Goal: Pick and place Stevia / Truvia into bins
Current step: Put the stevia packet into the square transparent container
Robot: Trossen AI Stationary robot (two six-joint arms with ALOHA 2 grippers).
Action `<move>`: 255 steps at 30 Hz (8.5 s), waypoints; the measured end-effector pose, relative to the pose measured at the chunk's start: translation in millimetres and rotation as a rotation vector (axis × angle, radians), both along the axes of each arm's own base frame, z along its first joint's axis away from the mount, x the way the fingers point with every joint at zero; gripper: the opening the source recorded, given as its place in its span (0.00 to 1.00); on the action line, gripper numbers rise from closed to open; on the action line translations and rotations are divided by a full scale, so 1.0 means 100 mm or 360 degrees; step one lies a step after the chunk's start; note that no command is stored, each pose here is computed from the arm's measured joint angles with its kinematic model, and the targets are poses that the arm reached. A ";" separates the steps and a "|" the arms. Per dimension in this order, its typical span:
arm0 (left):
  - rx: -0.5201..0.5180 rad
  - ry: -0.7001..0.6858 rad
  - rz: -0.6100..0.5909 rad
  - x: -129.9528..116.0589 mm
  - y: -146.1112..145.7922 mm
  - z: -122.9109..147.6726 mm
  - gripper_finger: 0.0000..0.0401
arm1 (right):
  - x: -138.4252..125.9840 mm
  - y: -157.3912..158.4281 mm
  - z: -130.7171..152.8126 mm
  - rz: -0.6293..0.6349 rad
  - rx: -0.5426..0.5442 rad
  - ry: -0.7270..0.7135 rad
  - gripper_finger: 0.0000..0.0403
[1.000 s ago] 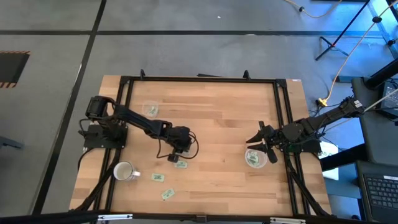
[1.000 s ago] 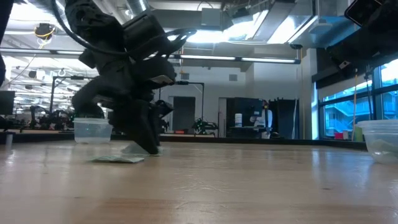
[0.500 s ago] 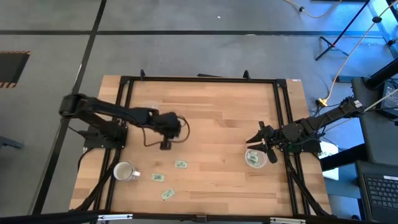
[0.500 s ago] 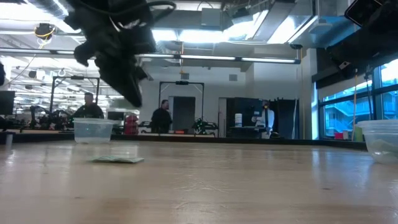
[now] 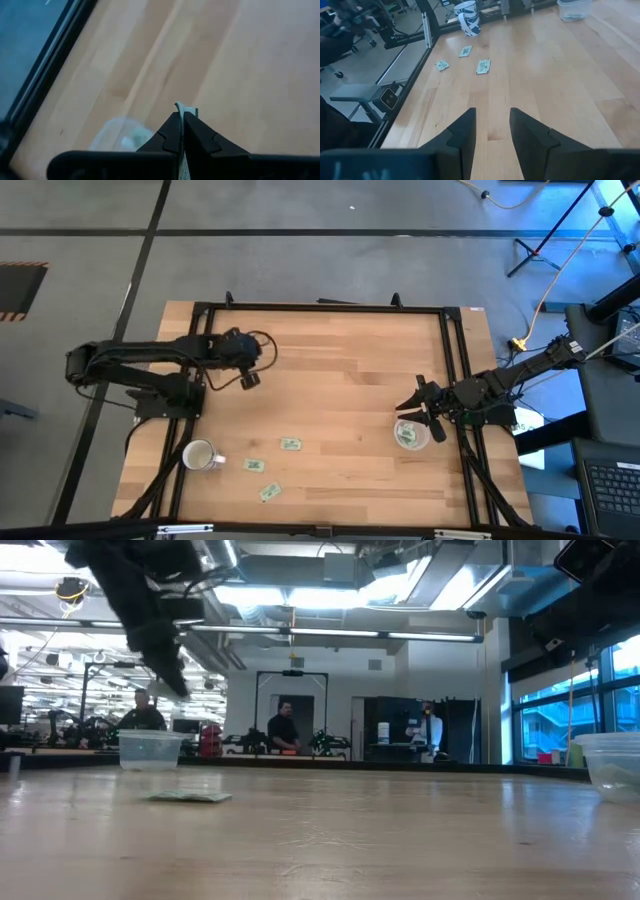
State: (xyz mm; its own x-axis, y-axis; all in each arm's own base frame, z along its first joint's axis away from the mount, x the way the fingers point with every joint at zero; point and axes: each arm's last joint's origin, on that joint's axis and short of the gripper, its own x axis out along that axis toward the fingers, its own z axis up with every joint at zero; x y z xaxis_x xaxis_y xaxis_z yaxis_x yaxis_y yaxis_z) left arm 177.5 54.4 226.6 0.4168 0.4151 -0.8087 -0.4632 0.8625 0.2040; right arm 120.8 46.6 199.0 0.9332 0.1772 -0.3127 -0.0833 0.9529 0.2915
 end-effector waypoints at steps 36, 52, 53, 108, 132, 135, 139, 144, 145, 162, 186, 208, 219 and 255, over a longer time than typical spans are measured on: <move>0.0068 -0.0012 0.0420 -0.41 0.37 -0.54 0.10 | 0.00 0.00 0.00 0.0000 -0.0001 0.0002 0.30; -0.0005 -0.0334 -0.0206 -0.09 0.29 -0.02 0.27 | 0.00 0.00 0.00 0.0001 -0.0003 0.0002 0.30; -0.0049 -0.0417 -0.0339 -0.04 0.23 0.01 0.27 | 0.00 0.00 0.00 0.0002 -0.0008 0.0001 0.30; -0.0426 -0.0005 -0.1380 1.22 -1.27 -1.20 0.26 | 0.00 0.00 0.00 -0.0011 0.0034 0.0006 0.30; -0.0376 -0.0006 -0.1427 1.16 -1.26 -1.08 0.02 | 0.00 0.00 0.00 -0.0011 0.0032 0.0009 0.30; -0.0378 -0.0006 -0.1416 1.11 -1.25 -0.99 0.01 | 0.00 0.00 0.00 -0.0011 0.0032 0.0009 0.30; -0.0415 -0.0137 -0.1328 1.07 -1.18 -0.67 0.01 | 0.00 0.00 0.00 -0.0011 0.0032 0.0008 0.30; -0.0434 -0.0295 -0.1195 0.91 -1.00 -0.26 0.01 | 0.00 0.00 0.00 -0.0004 0.0008 0.0004 0.30; -0.0428 -0.0327 -0.1161 0.86 -0.95 -0.17 0.01 | 0.00 0.00 0.00 -0.0001 0.0002 0.0003 0.30; -0.0095 -0.0187 -0.0274 0.14 0.00 0.06 0.01 | 0.00 0.00 0.00 0.0000 0.0000 0.0001 0.30; 0.0033 0.0003 0.0281 -0.40 0.63 -0.38 0.01 | 0.00 0.00 0.00 0.0000 -0.0001 0.0002 0.30; -0.0080 0.0007 0.0199 -0.44 0.61 -0.46 0.01 | 0.00 0.00 0.00 0.0000 -0.0001 0.0002 0.30; -0.0083 0.0028 0.0235 -0.45 0.60 -0.47 0.09 | 0.00 0.00 0.00 0.0000 -0.0001 0.0002 0.30; -0.0518 -0.0400 -0.1643 0.37 -1.23 -0.23 0.31 | 0.00 0.00 0.00 -0.0001 -0.0002 0.0002 0.30</move>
